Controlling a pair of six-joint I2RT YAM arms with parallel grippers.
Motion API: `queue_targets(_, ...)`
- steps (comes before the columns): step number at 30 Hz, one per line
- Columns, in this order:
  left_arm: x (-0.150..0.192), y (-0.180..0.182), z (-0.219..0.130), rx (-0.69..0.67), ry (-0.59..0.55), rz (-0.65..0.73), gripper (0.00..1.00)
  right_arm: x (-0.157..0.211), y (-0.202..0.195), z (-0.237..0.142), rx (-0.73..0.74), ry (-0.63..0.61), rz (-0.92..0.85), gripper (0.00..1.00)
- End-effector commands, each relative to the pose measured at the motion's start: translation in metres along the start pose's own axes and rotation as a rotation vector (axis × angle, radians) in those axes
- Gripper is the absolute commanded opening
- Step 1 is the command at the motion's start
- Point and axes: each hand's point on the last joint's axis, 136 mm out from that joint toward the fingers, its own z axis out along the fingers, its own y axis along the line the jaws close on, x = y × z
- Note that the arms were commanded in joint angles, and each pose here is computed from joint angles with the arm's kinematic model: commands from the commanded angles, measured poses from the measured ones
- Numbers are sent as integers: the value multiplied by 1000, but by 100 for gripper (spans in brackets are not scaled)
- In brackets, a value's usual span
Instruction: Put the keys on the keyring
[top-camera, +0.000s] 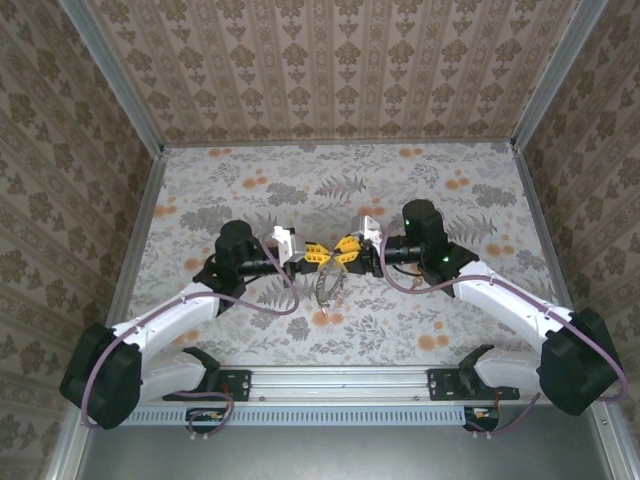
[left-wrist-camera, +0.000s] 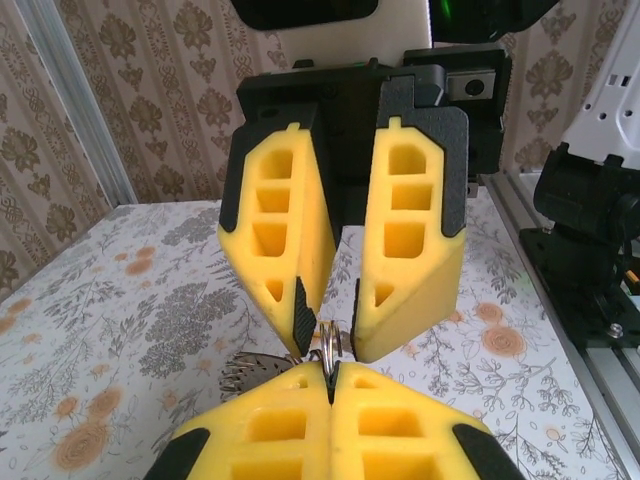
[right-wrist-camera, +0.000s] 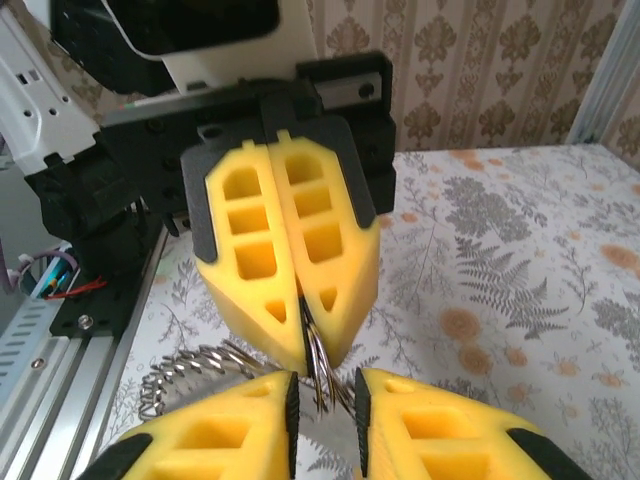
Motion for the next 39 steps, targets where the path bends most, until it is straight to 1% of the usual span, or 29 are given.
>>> queue_targets(1,-20,0,-2,7,-85,38,0,-6,4,2,-41,-44,9,19)
queue_targets(6,-19,3,-2,-17,-87,39,0,-3,5,1,-39,-42,13,18)
queue_targets(9,-19,5,-2,-28,-91,41,0,0,3,-1,-9,-38,13,24)
queue_targets(11,-18,4,-2,-27,-91,38,0,1,0,-5,13,-43,15,25)
queue_targets(14,-18,4,-3,-27,-92,37,0,1,1,-8,15,-49,15,24)
queue_targets(18,-19,4,-3,-28,-95,39,0,1,6,-7,-17,-54,23,19)
queue_targets(21,-19,4,-3,-30,-94,39,0,1,6,-7,-19,-60,22,18)
queue_targets(31,-18,5,-1,-27,-93,37,0,-3,7,-6,-28,-80,16,23)
queue_targets(39,-19,5,0,-26,-97,44,0,-5,7,2,-46,-87,26,24)
